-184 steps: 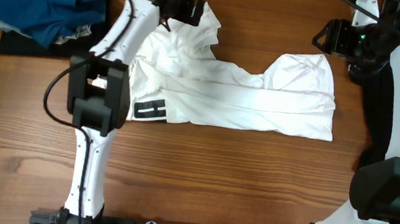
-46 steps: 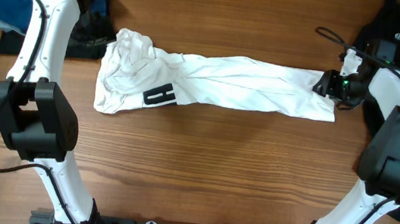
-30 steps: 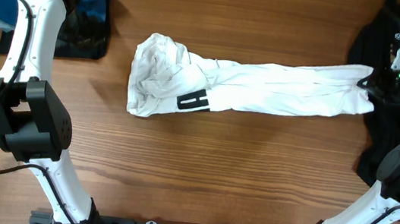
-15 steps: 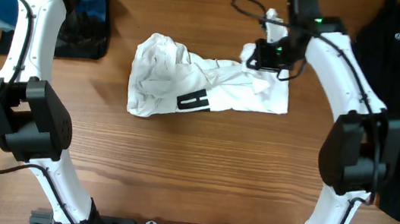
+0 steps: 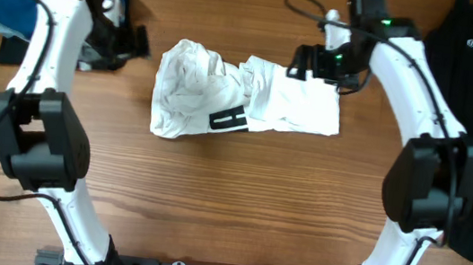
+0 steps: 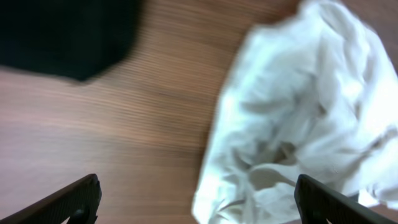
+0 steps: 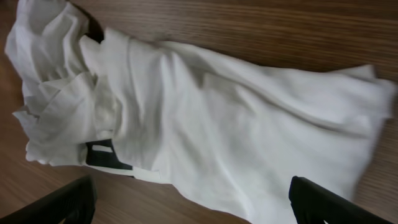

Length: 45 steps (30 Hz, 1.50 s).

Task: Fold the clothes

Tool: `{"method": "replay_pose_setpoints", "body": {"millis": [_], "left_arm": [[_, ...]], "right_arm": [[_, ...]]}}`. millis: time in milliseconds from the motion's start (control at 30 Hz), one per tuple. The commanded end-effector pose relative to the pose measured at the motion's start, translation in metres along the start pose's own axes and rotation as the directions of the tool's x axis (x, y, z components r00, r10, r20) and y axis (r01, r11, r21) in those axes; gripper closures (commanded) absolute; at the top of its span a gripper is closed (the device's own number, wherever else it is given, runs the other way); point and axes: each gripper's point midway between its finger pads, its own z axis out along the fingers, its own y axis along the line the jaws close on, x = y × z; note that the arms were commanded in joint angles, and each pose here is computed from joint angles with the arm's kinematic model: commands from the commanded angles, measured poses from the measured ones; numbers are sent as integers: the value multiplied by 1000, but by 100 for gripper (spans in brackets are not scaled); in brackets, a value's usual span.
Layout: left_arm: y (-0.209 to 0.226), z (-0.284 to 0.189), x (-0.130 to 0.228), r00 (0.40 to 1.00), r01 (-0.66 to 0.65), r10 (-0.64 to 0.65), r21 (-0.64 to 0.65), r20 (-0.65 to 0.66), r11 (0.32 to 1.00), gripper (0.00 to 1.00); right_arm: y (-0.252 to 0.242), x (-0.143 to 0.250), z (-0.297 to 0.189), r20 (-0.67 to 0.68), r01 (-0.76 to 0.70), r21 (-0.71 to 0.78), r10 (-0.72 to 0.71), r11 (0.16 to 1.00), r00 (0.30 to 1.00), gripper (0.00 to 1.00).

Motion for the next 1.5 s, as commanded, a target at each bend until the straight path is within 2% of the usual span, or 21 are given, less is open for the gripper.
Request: {"method": "replay_pose_setpoints", "body": {"millis": [0,133,267,333,467,633,667,700,733,767,800,833,867,900,1000,1033,1133,1200,1367,1467], "left_arm": [[-31,30,33,984,-153,163,139,-66,978,0],[-39,61,51,981,-158,178,206,-79,966,0],[-34,91,59,982,-169,183,216,-49,962,0],[-49,96,64,971,-222,239,318,-15,922,0],[-75,107,74,964,-245,264,451,22,858,0],[-100,118,86,948,-292,315,515,44,806,1],[-103,118,87,946,-299,322,516,47,803,7],[-106,119,88,942,-310,332,516,53,799,21],[-106,119,87,942,-312,330,511,57,801,62],[-101,119,83,947,-300,314,505,59,809,87],[-95,117,79,957,-274,286,504,55,819,96],[-87,114,74,968,-238,248,498,48,834,96],[-65,105,65,981,-187,194,451,33,873,96],[-49,98,60,988,-151,155,394,23,906,96],[-18,58,38,989,-134,111,279,96,951,96],[-16,36,29,981,-149,110,255,159,956,96],[-22,2,24,962,-186,125,243,244,952,96],[-25,-5,26,958,-196,134,237,254,951,96],[-55,-15,31,946,-263,206,223,251,939,96],[-73,-30,29,930,-309,257,177,264,934,96]], "right_arm": [[-26,-9,-32,59,-35,41,32,999,998,0],[-34,-10,-35,65,-52,45,49,998,997,0],[-37,-10,-35,64,-35,64,31,997,997,1],[-40,-9,-35,62,-37,80,32,996,998,0],[-40,-9,-35,62,-36,80,32,996,998,0],[-40,-8,-35,57,-39,80,34,996,998,1],[-40,-8,-34,56,-39,80,35,996,998,1],[-40,-7,-34,55,-40,80,35,996,998,1],[-40,-7,-34,55,-39,80,35,996,998,0],[-39,-8,-34,56,-38,80,34,996,998,5],[-41,-8,-34,56,-40,89,35,995,998,12],[-43,-7,-34,55,-41,99,35,994,998,36],[-44,-6,-31,56,-51,97,45,994,997,80],[-44,-6,-29,55,-60,95,55,994,997,96],[-25,-3,-14,53,-25,-40,27,999,998,96],[-18,1,-3,47,-15,-94,20,995,999,96],[4,13,26,56,50,-230,-38,972,998,96],[22,17,37,79,103,-309,-83,945,993,96],[59,17,64,127,195,-345,-160,918,979,96],[54,16,94,91,123,-335,-97,934,991,96]]}}
